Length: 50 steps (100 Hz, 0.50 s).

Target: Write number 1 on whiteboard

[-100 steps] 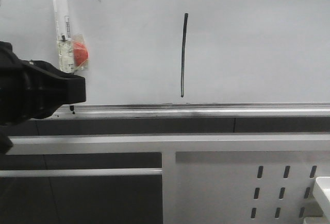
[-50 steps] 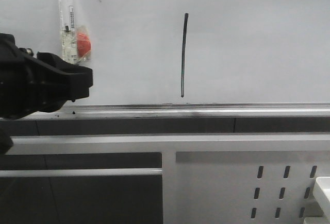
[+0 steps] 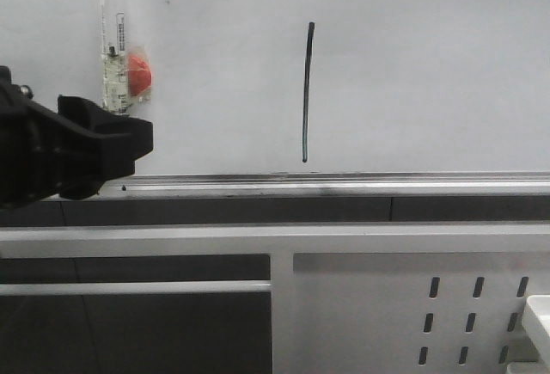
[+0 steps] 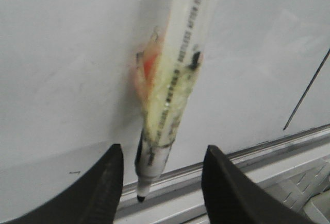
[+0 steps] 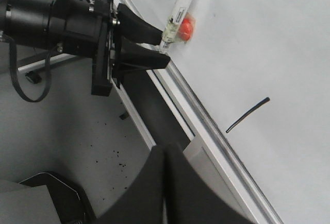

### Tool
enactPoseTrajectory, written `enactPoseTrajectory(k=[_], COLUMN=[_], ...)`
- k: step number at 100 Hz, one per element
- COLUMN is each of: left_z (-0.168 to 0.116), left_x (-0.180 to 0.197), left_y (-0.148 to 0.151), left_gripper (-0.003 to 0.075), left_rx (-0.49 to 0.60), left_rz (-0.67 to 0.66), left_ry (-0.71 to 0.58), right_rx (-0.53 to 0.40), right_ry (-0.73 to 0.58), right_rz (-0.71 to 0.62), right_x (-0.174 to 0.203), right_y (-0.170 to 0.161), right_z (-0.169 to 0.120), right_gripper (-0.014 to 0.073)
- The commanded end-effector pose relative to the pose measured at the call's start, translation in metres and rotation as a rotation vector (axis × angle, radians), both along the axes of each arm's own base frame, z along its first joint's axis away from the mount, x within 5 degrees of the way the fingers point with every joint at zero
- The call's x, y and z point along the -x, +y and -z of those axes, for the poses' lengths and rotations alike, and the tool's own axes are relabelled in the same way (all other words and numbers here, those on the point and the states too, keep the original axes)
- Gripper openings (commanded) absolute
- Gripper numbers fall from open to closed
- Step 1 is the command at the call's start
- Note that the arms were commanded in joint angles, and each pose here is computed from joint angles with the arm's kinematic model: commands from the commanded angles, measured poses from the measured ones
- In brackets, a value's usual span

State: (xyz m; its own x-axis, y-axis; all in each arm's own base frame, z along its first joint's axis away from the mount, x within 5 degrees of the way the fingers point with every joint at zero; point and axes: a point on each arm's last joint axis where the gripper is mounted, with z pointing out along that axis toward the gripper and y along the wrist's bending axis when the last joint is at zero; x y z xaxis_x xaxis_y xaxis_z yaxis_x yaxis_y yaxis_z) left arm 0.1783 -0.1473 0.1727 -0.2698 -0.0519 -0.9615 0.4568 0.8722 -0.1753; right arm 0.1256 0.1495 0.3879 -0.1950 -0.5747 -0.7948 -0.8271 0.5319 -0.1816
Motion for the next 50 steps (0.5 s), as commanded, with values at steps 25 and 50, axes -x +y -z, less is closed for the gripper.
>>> enactPoseTrajectory(k=[25,50], left_z=[-0.006,0.0], left_x=[0.017,0.043], left_y=[0.019,0.039], left_gripper=[0.0328,0.0127], left_rx=[0.074,0.112], left_rz=[-0.013,0.042], left_ry=[-0.168,-0.218], right_rx=[-0.041,-0.075], right_ry=[-0.048,-0.077], right_rz=[-0.001,0.0], right_x=[0.0,0.009], right_y=[-0.001,-0.012], right_z=[-0.011,-0.02], right_gripper=[-0.0069,-0.0069])
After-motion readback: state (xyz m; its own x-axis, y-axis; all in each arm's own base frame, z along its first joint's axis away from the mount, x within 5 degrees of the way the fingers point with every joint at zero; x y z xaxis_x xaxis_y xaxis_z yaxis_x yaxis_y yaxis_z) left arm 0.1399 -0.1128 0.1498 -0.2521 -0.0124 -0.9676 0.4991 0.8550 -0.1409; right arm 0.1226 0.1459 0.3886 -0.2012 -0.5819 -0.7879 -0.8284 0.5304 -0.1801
